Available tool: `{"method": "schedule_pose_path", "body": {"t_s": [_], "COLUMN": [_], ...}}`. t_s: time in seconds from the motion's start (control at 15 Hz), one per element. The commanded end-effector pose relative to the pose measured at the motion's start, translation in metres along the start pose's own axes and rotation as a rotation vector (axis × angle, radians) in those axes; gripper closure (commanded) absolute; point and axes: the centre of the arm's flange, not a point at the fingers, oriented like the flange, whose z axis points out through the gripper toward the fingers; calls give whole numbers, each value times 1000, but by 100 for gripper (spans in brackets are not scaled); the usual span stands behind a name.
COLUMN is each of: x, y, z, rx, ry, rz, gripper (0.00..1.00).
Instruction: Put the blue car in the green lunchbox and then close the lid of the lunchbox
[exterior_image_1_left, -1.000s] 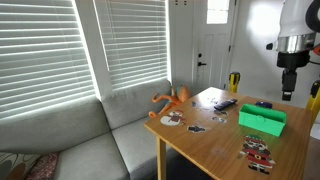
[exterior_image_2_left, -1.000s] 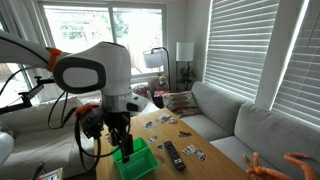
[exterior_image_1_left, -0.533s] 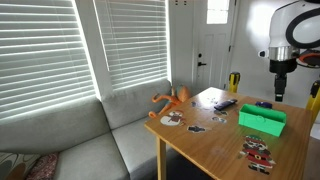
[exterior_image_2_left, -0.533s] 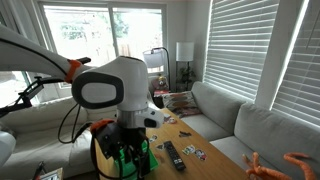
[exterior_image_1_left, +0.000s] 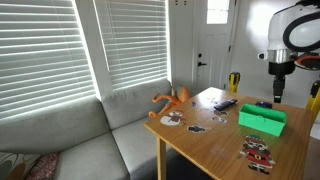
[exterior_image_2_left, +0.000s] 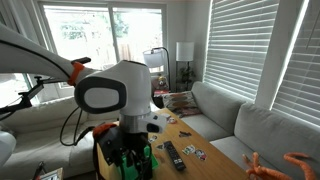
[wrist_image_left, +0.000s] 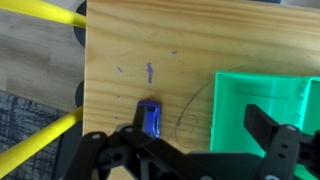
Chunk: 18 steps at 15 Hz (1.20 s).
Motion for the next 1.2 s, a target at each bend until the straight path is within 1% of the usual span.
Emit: {"method": "schedule_pose_path", "body": {"t_s": [0.0, 0.27, 0.73, 0.8, 0.87, 0.93, 1.0, 1.13], "x": [12, 16, 36, 38, 42, 44, 45, 48], "y": [25, 45, 57, 57, 58, 59, 59, 61], "z": [21, 35, 59, 60, 63, 64, 64, 65], "rx": [12, 15, 80, 87, 95, 100, 104, 113], "ry": [30, 85, 148, 152, 157, 161, 162, 162], "rz": [12, 5, -44, -48, -54, -58, -61, -62], "gripper": [0, 0, 0, 6, 15, 32, 41, 55]}}
